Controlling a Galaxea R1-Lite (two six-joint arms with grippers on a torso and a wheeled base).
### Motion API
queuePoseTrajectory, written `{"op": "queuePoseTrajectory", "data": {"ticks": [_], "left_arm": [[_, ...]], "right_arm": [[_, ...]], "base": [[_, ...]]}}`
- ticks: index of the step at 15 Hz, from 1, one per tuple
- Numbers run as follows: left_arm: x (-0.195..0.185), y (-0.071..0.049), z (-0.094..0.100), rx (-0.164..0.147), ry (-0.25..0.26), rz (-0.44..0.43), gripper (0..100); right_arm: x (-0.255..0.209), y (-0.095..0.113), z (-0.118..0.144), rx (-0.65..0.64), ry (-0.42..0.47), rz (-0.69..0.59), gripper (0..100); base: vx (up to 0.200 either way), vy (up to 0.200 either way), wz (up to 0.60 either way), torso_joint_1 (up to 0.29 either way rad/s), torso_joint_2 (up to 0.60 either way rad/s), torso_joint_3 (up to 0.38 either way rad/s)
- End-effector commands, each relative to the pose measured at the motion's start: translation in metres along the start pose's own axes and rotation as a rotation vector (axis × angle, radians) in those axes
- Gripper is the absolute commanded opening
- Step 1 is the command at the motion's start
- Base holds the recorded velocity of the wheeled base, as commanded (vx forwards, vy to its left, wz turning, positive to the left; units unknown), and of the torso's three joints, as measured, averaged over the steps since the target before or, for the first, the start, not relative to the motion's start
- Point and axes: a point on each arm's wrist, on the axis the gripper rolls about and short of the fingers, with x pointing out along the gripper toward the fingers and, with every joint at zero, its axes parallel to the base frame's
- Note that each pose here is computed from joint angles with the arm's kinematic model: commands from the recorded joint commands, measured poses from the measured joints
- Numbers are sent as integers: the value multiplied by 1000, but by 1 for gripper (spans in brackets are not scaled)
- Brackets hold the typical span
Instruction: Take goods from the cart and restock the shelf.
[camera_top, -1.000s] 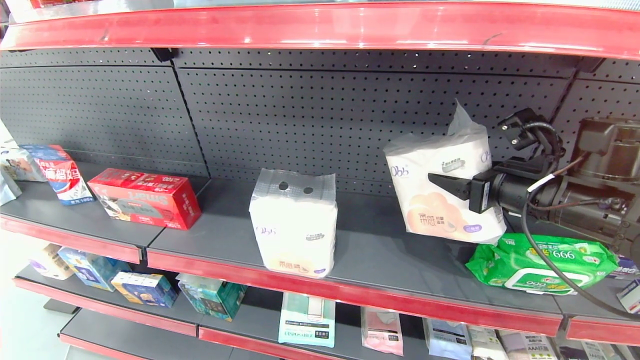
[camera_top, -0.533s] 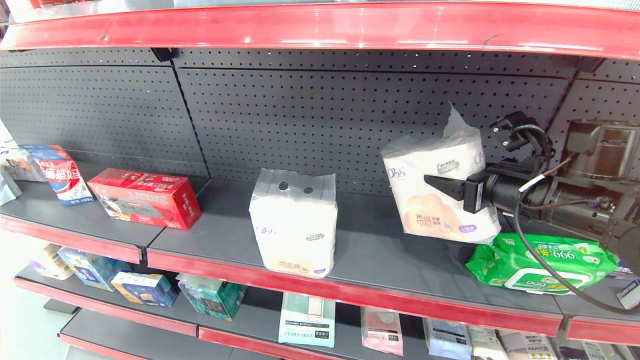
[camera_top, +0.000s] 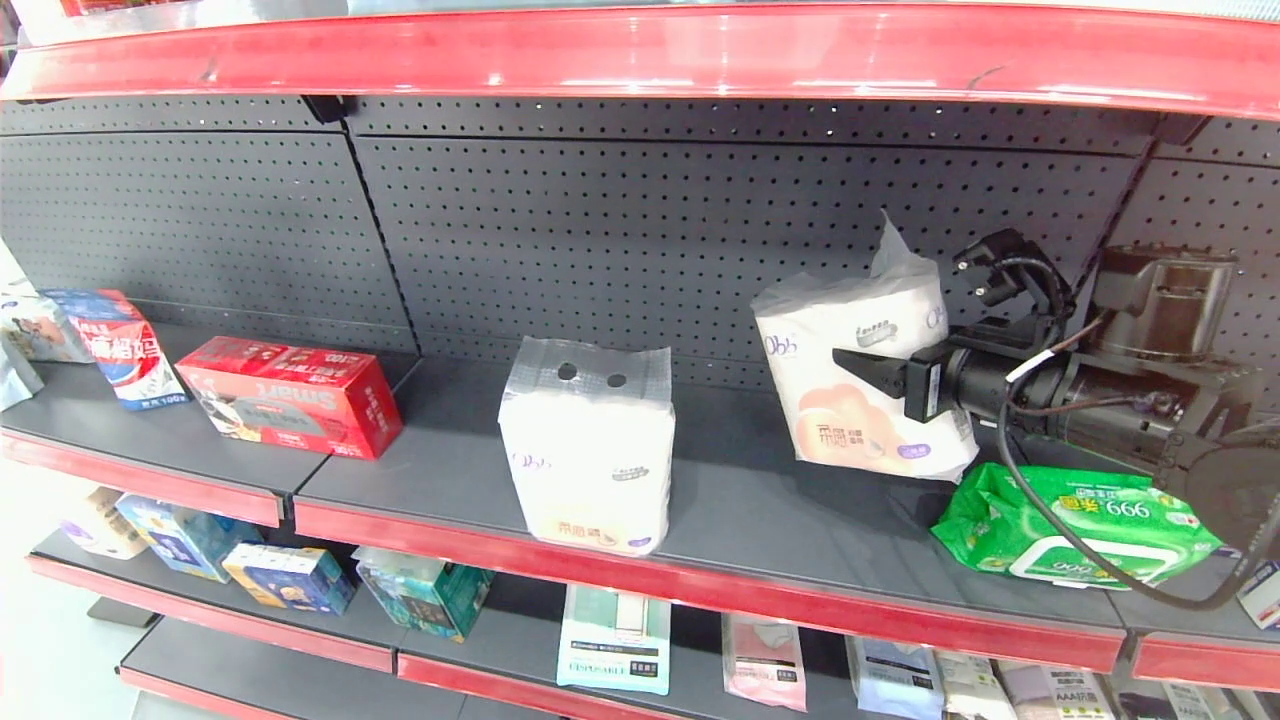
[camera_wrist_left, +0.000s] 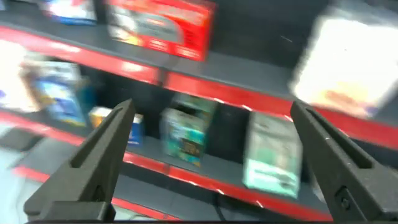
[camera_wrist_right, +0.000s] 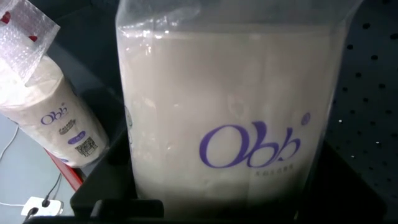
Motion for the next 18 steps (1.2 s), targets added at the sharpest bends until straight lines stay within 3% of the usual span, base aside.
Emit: {"op": "queuePoseTrajectory", "data": {"ticks": [1,2,5,7,8,9,10,11,12,14,18], "left_arm": [[-1,0,-1,2,-10,10,100],[1,0,-1,-1,6,12,100],[-1,0,-1,4,-20,-3,100],[0,-3,1,114,-74,-117,100],[-1,-4,9,120,-121,-114,100],[-1,-3,13,116,-150,-82,100],[-1,-2,9,104,-142,-44,100],[0,-1,4,78,-107,-31,100],[1,0,-6,51,-6,-25,100],[3,0,-5,51,39,-46,100],[1,0,-6,61,-3,-42,100]], "right_arm": [[1,0,-1,0,3,2,0],[0,0,-1,0,3,0,0],[-2,0,1,-1,-3,-3,0],[-4,0,3,-3,-10,-5,0],[-5,0,2,-2,-9,-4,0],[-5,0,2,-4,-7,-4,0],[-4,1,2,-4,-7,-1,0],[-3,1,2,-4,-7,-1,0],[-3,1,2,-5,-9,-1,0],[-4,1,3,-5,-12,-3,0],[-6,1,1,-2,-5,-7,0]], "base": [[0,0,0,0,0,0],[0,0,0,0,0,0],[0,0,0,0,0,0],[0,0,0,0,0,0],[0,0,0,0,0,0],[0,0,0,0,0,0],[0,0,0,0,0,0],[0,0,0,0,0,0],[0,0,0,0,0,0],[0,0,0,0,0,0],[0,0,0,0,0,0]]}}
